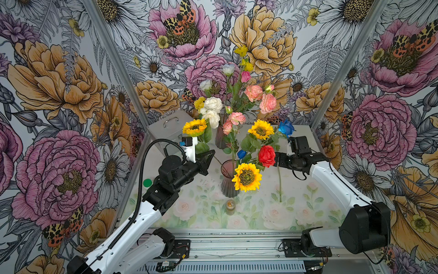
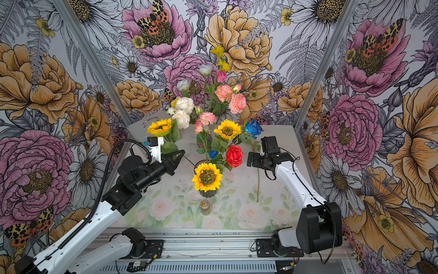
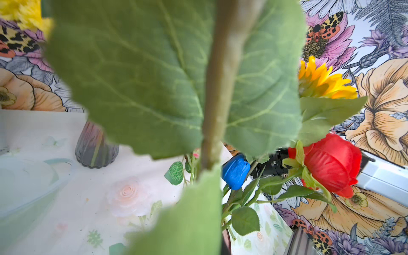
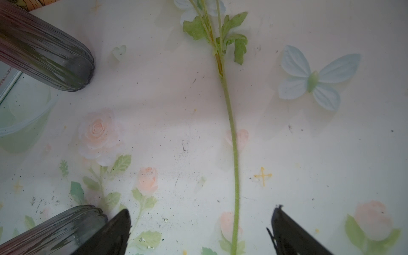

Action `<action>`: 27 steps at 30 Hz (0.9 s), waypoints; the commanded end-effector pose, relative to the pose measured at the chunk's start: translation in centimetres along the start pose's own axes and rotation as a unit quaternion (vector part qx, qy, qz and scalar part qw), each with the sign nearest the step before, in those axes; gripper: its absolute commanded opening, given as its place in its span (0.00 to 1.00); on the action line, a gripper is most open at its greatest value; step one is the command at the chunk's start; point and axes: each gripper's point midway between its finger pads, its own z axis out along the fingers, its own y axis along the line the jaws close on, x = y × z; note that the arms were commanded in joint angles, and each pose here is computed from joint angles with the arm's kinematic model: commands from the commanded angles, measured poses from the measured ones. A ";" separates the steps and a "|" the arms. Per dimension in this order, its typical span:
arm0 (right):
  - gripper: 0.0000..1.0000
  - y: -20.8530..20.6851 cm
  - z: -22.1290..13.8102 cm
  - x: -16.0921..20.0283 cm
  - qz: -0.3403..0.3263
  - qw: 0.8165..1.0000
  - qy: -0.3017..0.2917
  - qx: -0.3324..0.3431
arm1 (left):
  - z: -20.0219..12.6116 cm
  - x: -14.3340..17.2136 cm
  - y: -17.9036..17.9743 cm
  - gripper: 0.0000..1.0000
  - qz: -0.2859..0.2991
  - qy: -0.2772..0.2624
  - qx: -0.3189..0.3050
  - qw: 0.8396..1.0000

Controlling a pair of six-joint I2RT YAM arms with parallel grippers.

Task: Pick out yellow flowers from the vase
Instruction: Pick up the flower from the vase.

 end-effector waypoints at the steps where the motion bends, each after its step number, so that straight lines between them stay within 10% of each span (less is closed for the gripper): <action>1: 0.99 0.7 -1.5 -1.9 -0.003 0.999 -0.036 -0.016 | -1.2 -2.2 -1.3 0.00 0.039 -0.006 -0.004 0.999; 13: 0.99 0.7 -2.0 -1.7 -0.003 0.999 -0.043 -0.019 | -4.2 -11.1 -5.5 0.00 0.102 -0.027 -0.016 0.994; 27: 0.99 0.7 -2.6 -1.7 -0.004 0.998 -0.052 -0.021 | -6.0 -23.3 -9.8 0.00 0.021 -0.071 0.063 0.995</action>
